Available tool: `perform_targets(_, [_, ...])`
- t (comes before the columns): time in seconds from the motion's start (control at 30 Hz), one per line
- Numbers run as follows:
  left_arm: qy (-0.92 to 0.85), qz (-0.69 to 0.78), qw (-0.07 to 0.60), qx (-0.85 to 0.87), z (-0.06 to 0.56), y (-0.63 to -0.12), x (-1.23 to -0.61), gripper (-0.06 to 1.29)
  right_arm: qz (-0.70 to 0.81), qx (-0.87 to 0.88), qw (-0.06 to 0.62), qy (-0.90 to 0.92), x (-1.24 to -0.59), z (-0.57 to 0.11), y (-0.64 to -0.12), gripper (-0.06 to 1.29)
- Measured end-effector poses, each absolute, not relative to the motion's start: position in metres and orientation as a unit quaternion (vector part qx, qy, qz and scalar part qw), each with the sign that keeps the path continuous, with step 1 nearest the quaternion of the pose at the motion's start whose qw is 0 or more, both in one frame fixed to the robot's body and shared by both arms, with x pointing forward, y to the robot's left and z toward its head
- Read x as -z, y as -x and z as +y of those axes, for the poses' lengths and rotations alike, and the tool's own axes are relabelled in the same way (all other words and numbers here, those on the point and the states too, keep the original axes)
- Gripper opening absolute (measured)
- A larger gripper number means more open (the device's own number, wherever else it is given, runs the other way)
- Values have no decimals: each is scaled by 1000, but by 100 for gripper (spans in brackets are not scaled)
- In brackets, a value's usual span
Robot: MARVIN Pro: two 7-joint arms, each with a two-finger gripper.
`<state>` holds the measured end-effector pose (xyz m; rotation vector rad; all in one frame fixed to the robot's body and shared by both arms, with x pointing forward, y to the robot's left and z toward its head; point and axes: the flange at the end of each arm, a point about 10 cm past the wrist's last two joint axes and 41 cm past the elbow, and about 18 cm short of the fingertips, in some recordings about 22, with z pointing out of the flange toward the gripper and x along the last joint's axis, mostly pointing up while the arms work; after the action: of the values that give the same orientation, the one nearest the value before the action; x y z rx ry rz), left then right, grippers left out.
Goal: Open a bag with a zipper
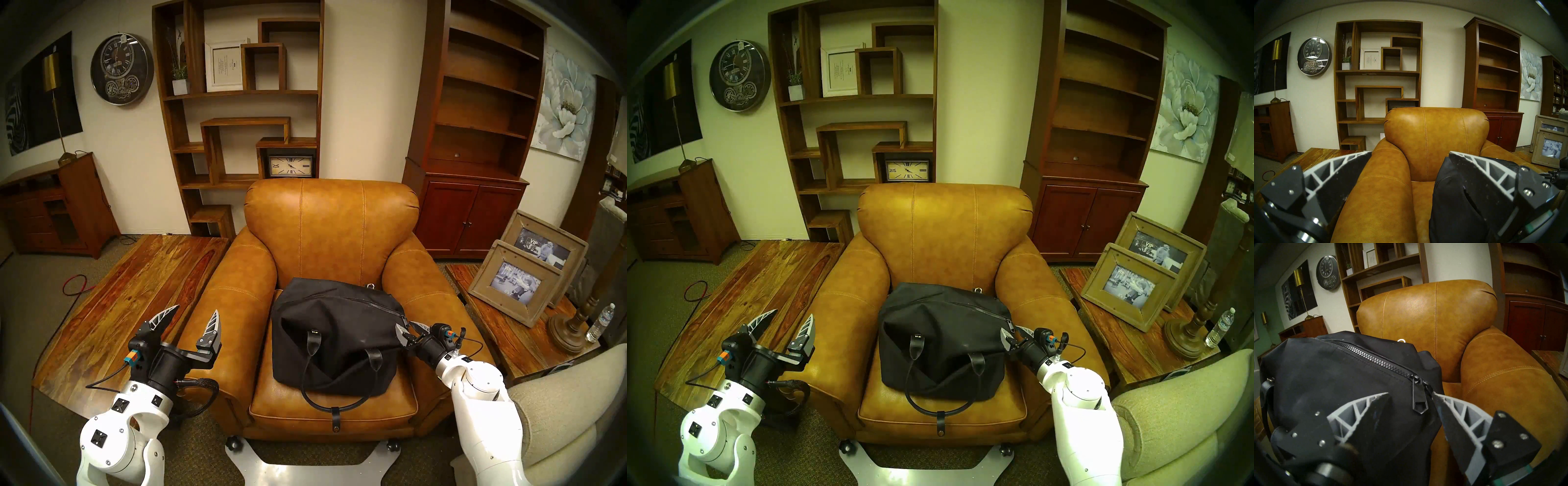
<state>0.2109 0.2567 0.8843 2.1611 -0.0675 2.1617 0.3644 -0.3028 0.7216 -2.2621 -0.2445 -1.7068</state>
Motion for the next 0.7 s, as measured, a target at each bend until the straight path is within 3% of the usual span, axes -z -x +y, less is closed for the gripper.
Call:
perform_targets(0.13, [-706, -22, 42, -706, 257, -211, -884, 127, -81, 594, 151, 786, -719, -302, -364, 78])
perform_targets(0.27, [-706, -22, 42, -706, 257, -211, -884, 127, -76, 595, 153, 786, -717, -301, -365, 63])
perform_targets(0.7, [-706, -22, 42, -706, 257, -211, -884, 127, -66, 598, 161, 783, -716, -299, -367, 49])
